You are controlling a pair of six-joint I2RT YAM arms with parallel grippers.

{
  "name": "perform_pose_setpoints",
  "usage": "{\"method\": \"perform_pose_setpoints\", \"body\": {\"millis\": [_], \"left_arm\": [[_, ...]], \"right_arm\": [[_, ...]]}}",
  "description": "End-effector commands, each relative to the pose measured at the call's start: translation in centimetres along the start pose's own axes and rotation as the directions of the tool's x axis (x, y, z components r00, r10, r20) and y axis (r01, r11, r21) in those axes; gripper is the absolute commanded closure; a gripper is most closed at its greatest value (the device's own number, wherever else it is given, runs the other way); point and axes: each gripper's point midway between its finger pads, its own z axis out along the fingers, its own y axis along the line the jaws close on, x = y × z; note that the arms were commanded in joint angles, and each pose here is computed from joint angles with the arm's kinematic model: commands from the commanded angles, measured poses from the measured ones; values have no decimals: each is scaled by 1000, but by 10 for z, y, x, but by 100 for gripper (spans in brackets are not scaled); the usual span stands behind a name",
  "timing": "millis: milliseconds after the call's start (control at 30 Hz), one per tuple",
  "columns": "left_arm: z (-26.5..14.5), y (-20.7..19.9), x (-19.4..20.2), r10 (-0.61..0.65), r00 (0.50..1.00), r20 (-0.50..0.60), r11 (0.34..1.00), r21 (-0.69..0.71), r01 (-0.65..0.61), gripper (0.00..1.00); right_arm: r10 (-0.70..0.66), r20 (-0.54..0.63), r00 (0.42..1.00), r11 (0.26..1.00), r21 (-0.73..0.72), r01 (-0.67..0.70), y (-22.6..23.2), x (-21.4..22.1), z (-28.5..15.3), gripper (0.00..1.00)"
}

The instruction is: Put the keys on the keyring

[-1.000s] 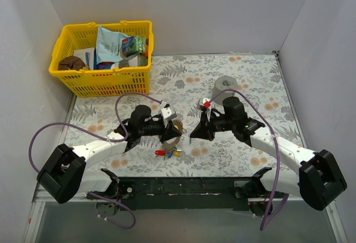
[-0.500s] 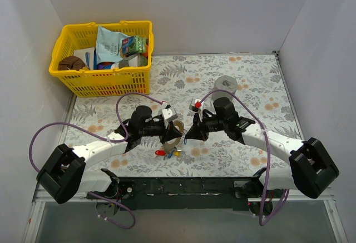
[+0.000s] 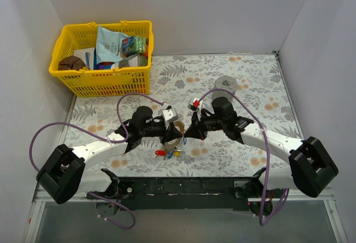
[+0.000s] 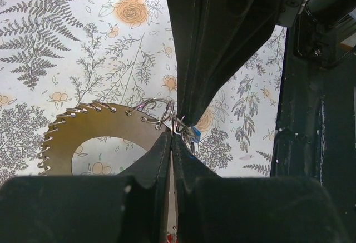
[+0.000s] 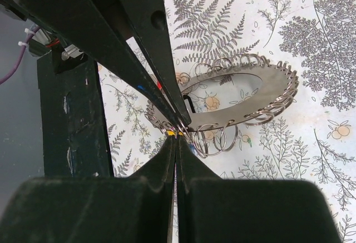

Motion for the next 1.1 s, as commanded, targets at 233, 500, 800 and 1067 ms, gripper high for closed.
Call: {"method": "perform_pose_setpoints", "body": {"millis": [233,500,800,1067], "left_arm": [[-1,-4,-16,51,998,36,999,6,-51,100],[-1,-7,-18,56,998,40,998,19,-57,100],[-4,-9,-22,66,996,53,998,18,-67,100],[-5,-12,-22,67,996,54,997,25,-68,100]], "right_arm": [[-141,90,986,988,-45,145,17,-35,-2,99],[-154,93,984,988,0,155,12,-37,-1,99],[-120,48,992,990,86,116,-7,-27,0,99],[-95,42,995,986,143,88,-18,-24,-4,99]]}}
